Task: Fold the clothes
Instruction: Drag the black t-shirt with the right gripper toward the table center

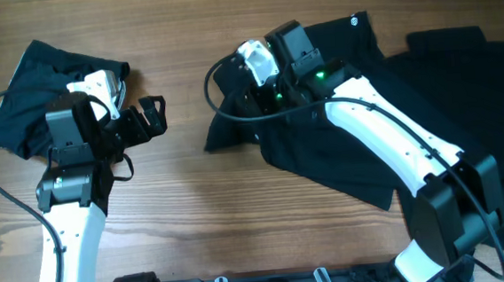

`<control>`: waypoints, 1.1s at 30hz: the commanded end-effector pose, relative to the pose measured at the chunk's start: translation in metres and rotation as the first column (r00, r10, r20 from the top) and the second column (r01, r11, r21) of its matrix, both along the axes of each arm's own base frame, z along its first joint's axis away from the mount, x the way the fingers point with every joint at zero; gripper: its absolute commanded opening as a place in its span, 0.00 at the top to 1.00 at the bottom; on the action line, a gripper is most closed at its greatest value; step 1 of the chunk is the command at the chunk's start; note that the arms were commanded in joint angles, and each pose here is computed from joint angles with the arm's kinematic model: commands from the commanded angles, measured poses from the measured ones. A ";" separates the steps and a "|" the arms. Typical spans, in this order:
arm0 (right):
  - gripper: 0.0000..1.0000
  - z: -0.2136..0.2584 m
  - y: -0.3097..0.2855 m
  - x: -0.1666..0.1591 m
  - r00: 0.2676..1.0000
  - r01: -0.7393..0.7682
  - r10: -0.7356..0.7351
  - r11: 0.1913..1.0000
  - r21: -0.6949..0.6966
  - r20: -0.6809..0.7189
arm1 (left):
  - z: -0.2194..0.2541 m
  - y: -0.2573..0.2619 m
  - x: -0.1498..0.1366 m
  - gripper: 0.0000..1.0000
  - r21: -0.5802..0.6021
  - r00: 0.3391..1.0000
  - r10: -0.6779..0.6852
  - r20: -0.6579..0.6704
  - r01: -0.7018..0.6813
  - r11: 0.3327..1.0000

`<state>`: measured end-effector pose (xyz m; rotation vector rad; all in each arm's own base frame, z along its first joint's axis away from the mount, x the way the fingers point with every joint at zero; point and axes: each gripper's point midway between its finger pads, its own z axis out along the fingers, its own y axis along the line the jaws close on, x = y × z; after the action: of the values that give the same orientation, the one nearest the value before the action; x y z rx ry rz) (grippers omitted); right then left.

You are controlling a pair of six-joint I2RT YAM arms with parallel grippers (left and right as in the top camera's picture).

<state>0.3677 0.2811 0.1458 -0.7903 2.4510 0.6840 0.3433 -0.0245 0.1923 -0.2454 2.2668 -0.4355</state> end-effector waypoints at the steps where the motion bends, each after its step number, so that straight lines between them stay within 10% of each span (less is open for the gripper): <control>1: 0.55 0.009 -0.031 0.017 0.982 0.181 -0.175 0.979 -0.094 0.071 | 0.013 -0.014 0.002 0.00 -0.034 0.997 -0.073 0.038 0.074 0.997; 10: 0.41 0.032 -0.205 0.006 0.656 0.732 -0.750 0.607 -0.309 0.081 | 0.010 -0.081 0.019 0.00 -0.113 0.956 -0.280 0.093 0.289 0.951; 13: 0.17 0.022 -0.233 -0.007 0.600 0.746 -0.800 0.569 -0.345 -0.022 | -0.024 -0.123 0.025 0.00 -0.121 0.924 -0.380 0.038 0.381 0.917; 19: 0.14 0.019 -0.243 -0.014 0.607 0.724 -0.792 0.587 -0.361 -0.071 | -0.098 -0.162 0.046 0.00 -0.028 0.926 -0.373 -0.060 0.372 0.928; 25: 0.14 0.018 -0.244 -0.016 0.614 0.715 -0.786 0.593 -0.370 -0.073 | -0.099 -0.049 0.093 0.06 0.134 1.000 -0.016 -0.023 0.019 0.991; 33: 0.18 0.016 -0.244 -0.023 0.606 0.709 -0.791 0.587 -0.390 -0.089 | -0.125 0.123 0.094 0.19 0.185 0.922 0.385 -0.046 -0.371 0.910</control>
<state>0.3469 0.0335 0.1629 0.3529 2.7977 0.0190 0.4389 0.0605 0.0754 -0.5171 2.2621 -0.0931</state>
